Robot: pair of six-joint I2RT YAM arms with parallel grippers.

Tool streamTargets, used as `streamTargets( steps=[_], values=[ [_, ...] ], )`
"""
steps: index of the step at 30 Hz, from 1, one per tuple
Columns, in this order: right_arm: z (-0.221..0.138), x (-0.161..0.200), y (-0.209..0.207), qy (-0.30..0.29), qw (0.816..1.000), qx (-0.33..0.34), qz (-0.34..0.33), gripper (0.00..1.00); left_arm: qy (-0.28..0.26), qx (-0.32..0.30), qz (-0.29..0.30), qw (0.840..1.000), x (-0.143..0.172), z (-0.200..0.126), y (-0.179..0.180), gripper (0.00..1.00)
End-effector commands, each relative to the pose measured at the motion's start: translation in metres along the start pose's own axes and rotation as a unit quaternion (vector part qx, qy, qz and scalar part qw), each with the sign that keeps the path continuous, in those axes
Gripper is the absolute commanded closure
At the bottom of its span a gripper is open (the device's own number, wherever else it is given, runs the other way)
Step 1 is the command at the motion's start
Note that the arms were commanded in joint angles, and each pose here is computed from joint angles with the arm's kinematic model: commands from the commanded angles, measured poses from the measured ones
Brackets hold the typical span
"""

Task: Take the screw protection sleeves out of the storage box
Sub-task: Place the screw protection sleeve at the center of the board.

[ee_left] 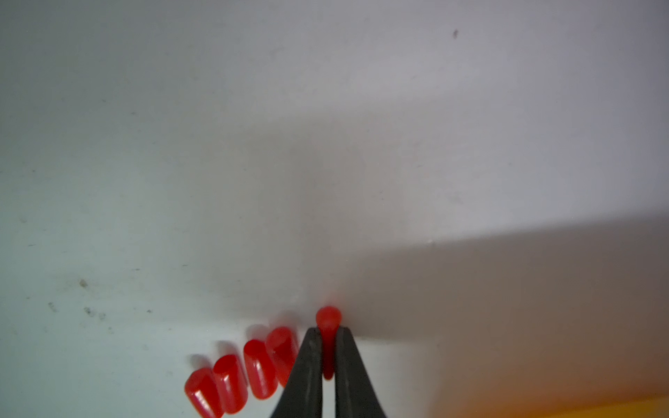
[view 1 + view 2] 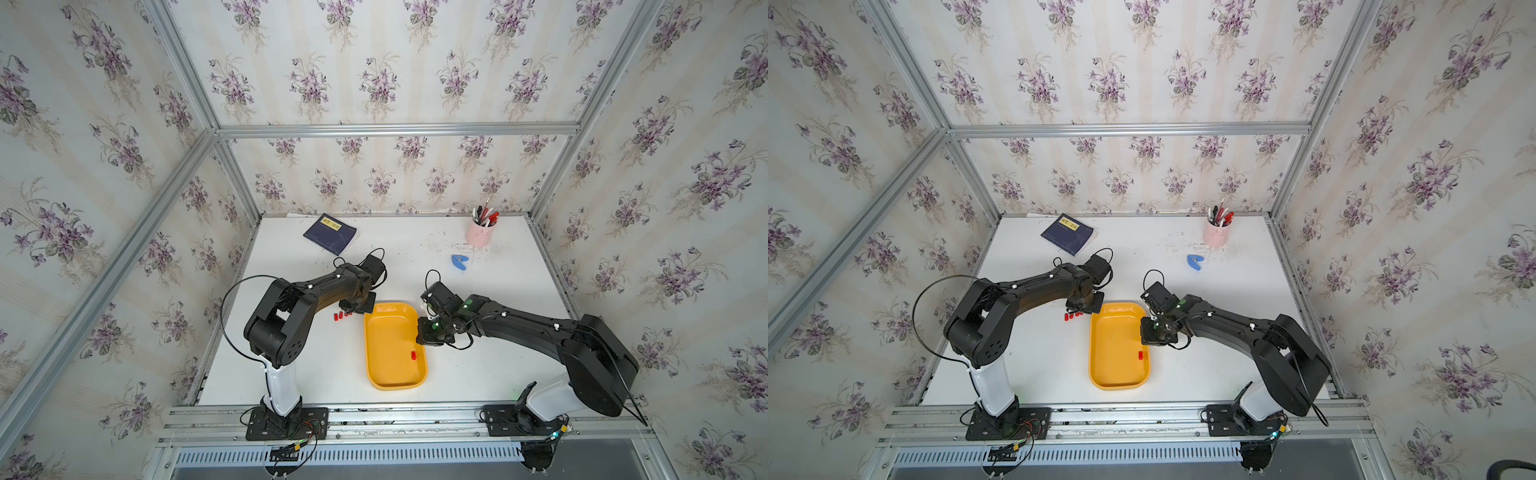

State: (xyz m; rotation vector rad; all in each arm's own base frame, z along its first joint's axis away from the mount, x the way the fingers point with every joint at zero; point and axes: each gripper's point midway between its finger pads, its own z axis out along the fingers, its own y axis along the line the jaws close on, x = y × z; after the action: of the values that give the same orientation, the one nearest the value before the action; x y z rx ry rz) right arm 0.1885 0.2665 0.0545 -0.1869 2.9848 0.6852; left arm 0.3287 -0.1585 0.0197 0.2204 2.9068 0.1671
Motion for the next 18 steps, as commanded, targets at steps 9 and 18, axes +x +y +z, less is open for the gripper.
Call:
streamTargets(
  steps=[9,18],
  values=[
    [0.002,0.005,-0.01,0.006,1.0,0.02,0.003,1.0,-0.01,-0.008,-0.014,1.0,0.002,-0.009,0.007,0.75],
    [0.002,0.005,-0.01,0.005,1.0,0.021,0.005,1.0,-0.027,0.004,-0.021,0.999,0.002,-0.026,0.007,0.71]
  ],
)
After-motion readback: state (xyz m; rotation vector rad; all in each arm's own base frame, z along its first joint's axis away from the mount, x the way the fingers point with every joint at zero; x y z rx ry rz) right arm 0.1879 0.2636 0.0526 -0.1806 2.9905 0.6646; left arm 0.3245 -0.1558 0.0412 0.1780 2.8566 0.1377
